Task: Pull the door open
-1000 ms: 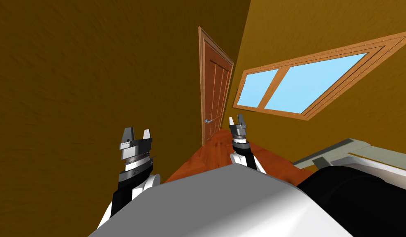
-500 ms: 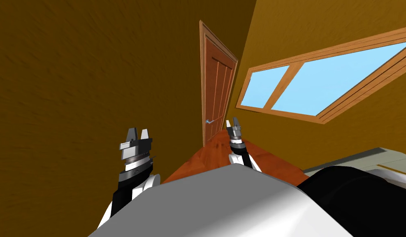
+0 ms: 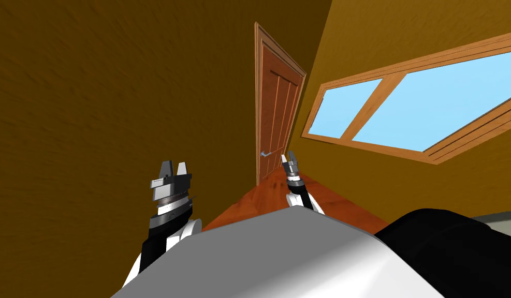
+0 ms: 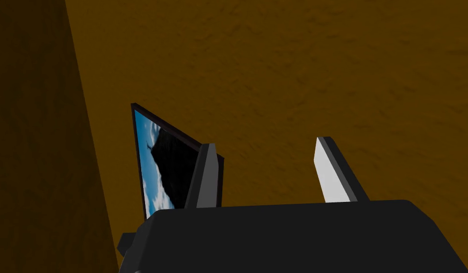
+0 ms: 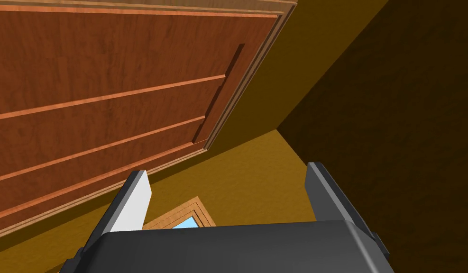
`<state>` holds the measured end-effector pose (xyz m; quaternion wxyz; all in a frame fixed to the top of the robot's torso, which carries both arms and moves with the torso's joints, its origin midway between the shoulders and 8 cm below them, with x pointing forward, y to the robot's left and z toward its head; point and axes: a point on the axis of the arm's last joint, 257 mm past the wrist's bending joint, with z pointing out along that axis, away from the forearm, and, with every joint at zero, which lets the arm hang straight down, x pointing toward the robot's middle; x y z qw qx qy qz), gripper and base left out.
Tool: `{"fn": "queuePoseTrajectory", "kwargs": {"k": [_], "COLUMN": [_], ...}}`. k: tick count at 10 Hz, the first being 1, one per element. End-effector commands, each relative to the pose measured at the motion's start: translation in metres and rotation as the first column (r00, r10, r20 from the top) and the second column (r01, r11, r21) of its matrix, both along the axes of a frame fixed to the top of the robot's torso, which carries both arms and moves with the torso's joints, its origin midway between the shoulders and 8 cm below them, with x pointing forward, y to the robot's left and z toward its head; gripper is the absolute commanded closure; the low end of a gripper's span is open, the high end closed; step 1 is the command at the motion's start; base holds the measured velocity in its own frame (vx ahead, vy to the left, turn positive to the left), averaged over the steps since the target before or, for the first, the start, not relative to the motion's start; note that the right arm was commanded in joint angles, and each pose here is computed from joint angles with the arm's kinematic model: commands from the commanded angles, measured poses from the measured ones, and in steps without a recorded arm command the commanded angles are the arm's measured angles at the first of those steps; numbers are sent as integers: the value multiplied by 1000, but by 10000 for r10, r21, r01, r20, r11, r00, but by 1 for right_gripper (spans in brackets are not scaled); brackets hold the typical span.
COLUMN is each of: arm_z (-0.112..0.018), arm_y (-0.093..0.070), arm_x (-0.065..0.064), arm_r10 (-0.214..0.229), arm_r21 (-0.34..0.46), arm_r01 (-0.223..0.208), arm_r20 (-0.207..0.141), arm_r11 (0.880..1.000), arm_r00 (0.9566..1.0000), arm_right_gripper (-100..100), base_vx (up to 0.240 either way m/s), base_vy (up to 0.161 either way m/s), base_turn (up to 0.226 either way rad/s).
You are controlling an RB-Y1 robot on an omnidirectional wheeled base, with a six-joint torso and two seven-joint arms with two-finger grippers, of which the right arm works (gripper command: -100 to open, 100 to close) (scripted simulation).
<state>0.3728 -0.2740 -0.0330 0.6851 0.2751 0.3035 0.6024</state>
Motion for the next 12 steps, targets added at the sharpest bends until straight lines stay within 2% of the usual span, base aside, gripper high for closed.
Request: {"fn": "queuePoseTrajectory", "kwargs": {"k": [1, 5, 6, 7, 8, 9, 10, 12], "arm_z": [-10, -49, -51, -62, -66, -77, -81, -101], "arm_y": [-1, -1, -2, -2, -2, -2, -3, -4], "arm_x": [4, 22, 23, 27, 28, 33, 34, 42], "arm_r10": [64, 357, 350, 451, 441, 543, 531, 727], "arm_r21": [36, 215, 222, 277, 288, 345, 357, 465], "arm_r01": [-63, -339, -330, -423, -409, -499, -483, -653], "arm_r20": [-158, -873, -931, -1113, -1199, -1384, -1480, -1808], "arm_r11": [10000, 9992, 9992, 9987, 9987, 9982, 9982, 9968], "arm_r00": [9999, 9955, 9950, 9928, 9918, 9889, 9876, 9808], "arm_right_gripper": [-100, -100, -100, -100, -100, -100, -100, -100], "base_vx": [46, 45, 31, 37, 32, 34, 27, 46], "base_vy": [-70, -65, -45, -46, -49, -65, -63, -82], "base_turn": [46, 104, 59, 102, 77, 125, 63, 178]}}
